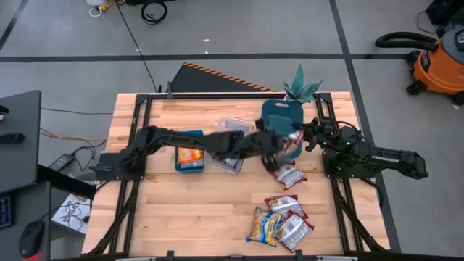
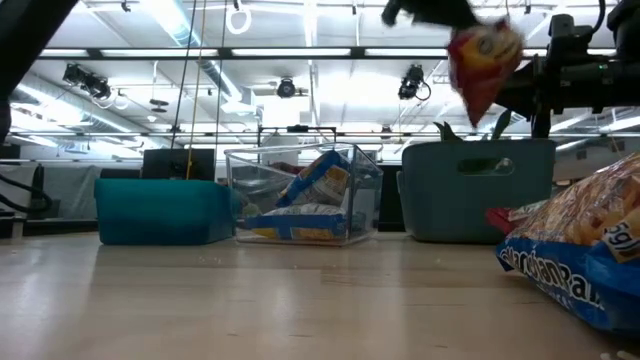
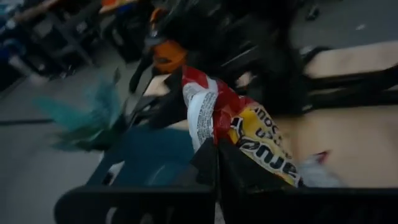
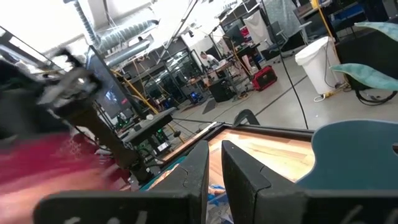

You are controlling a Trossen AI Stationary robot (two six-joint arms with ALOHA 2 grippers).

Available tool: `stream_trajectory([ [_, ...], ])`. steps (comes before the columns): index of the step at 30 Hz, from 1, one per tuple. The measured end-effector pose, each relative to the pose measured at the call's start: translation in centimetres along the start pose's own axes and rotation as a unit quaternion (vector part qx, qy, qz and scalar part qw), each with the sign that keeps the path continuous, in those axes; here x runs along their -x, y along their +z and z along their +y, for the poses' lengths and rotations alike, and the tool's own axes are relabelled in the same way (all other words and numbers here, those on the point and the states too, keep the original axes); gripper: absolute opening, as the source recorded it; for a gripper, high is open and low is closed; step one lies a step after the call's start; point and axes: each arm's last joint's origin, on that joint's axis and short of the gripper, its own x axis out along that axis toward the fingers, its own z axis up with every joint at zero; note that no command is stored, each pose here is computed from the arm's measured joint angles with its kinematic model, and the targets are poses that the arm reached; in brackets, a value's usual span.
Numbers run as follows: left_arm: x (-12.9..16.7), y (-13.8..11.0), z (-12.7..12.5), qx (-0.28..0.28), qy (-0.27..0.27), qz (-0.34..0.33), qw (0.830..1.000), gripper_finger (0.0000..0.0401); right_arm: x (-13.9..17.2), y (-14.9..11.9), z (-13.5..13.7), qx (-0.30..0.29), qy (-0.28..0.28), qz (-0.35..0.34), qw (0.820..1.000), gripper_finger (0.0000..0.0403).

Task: Sort Maruchan noodles
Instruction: Put the red noodle pack into the dark green bin

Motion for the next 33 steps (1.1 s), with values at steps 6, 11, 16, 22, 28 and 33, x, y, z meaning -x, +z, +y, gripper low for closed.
stream_trajectory([
  [6, -4.3, -4.0, 2.8, 0.043, -0.039, 0.054, 0.997, 0.0014, 0.0, -0.1, 0.0, 0.001, -0.002, 0.003, 1.0, 0.005],
  [11, -6.1, -6.5, 3.3, 0.056, -0.037, 0.107, 0.992, 0.0078, 0.0, 0.0, 0.0, 0.0, -0.001, 0.001, 1.0, 0.005],
  [16, -5.5, -5.9, 3.3, 0.059, -0.04, 0.104, 0.992, 0.0139, 0.0, 0.0, 0.0, 0.0, -0.001, 0.0, 1.0, 0.005],
  [22, -3.2, -3.8, 2.3, 0.094, -0.135, 0.081, 0.983, 0.0154, 0.0, -0.1, 0.0, 0.001, -0.002, 0.003, 1.0, 0.005],
  [28, -2.1, -4.7, -4.2, 0.073, -0.212, 0.109, 0.969, 0.0155, 0.0, 0.0, 0.0, 0.0, -0.001, 0.001, 1.0, 0.005],
  [33, -1.8, -6.3, -8.8, 0.037, -0.151, 0.12, 0.98, 0.0155, 0.0, 0.0, 0.0, 0.0, -0.001, 0.002, 1.0, 0.005],
])
